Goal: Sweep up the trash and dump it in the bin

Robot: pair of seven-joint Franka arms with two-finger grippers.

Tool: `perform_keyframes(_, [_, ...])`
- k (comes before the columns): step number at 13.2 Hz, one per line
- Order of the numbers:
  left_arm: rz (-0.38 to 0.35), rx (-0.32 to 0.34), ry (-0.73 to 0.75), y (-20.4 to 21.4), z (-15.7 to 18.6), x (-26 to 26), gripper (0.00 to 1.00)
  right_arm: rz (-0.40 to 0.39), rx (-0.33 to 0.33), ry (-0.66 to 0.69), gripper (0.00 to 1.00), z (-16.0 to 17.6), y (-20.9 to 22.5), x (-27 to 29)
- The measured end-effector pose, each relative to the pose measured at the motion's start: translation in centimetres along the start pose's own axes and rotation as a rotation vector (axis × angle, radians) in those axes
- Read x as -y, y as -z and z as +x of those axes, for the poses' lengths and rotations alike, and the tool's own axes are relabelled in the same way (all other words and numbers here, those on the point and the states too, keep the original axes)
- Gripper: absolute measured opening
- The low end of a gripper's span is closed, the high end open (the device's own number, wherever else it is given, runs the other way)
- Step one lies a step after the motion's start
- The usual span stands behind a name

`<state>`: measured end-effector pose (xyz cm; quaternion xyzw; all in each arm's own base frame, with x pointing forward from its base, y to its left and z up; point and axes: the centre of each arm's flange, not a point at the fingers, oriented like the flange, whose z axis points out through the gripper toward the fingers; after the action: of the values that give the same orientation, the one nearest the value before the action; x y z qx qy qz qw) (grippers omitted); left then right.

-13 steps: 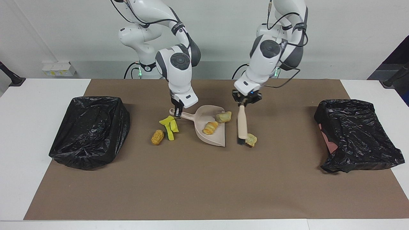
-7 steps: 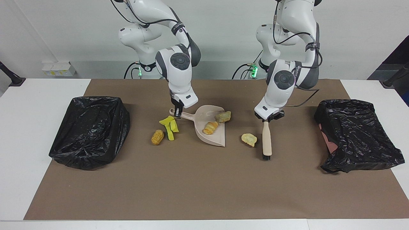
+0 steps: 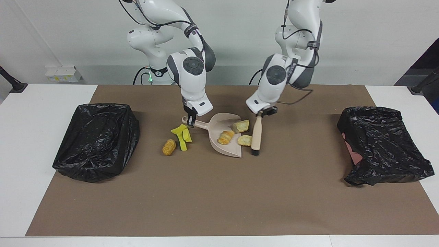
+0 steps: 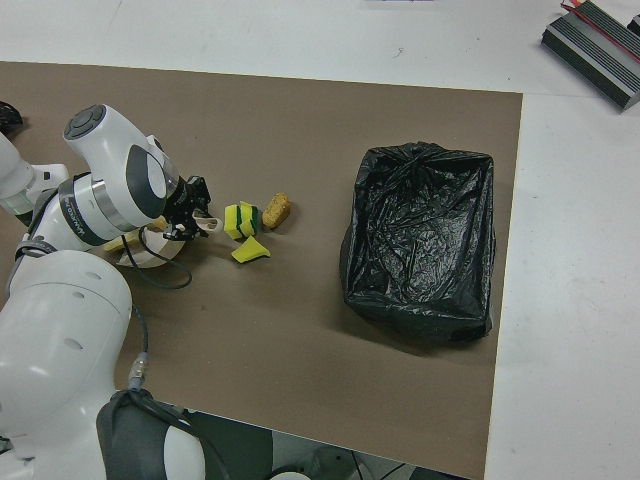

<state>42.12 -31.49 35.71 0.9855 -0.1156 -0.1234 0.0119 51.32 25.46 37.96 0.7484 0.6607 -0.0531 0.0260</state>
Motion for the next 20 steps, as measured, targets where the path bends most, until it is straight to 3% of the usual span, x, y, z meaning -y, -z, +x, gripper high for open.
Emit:
perform_keyframes(2, [-0.074, -0.017, 0.029, 0.2, -1.2, -3.6, 0.25, 0.001, 0.001, -0.002, 0.32, 0.0, -0.1, 0.0])
perform_keyframes(4, [-0.151, -0.088, 0.101, 1.3, -0.5, -4.9, 0.25, 0.003, 0.002, -0.003, 0.32, 0.0, -0.2, 0.1])
perform_keyframes(6, [-0.170, -0.115, 0.144, 2.5, 0.7, -4.3, 0.25, 0.003, 0.002, -0.004, 0.32, -0.1, -0.2, 0.1])
perform_keyframes(10, [-0.086, -0.091, 0.166, 5.0, 1.3, -1.1, 0.25, 0.004, 0.002, -0.004, 0.32, -0.1, -0.3, 0.1])
perform_keyframes(15, [0.012, -0.083, 0.265, 6.3, -1.9, -1.2, 0.25, -0.003, -0.004, -0.026, 0.32, -1.0, 0.1, -0.6])
perform_keyframes(20, [0.038, -0.094, 0.313, 3.5, -6.7, -4.9, 0.25, -0.023, -0.026, -0.147, 0.32, -8.2, 6.3, -2.4])
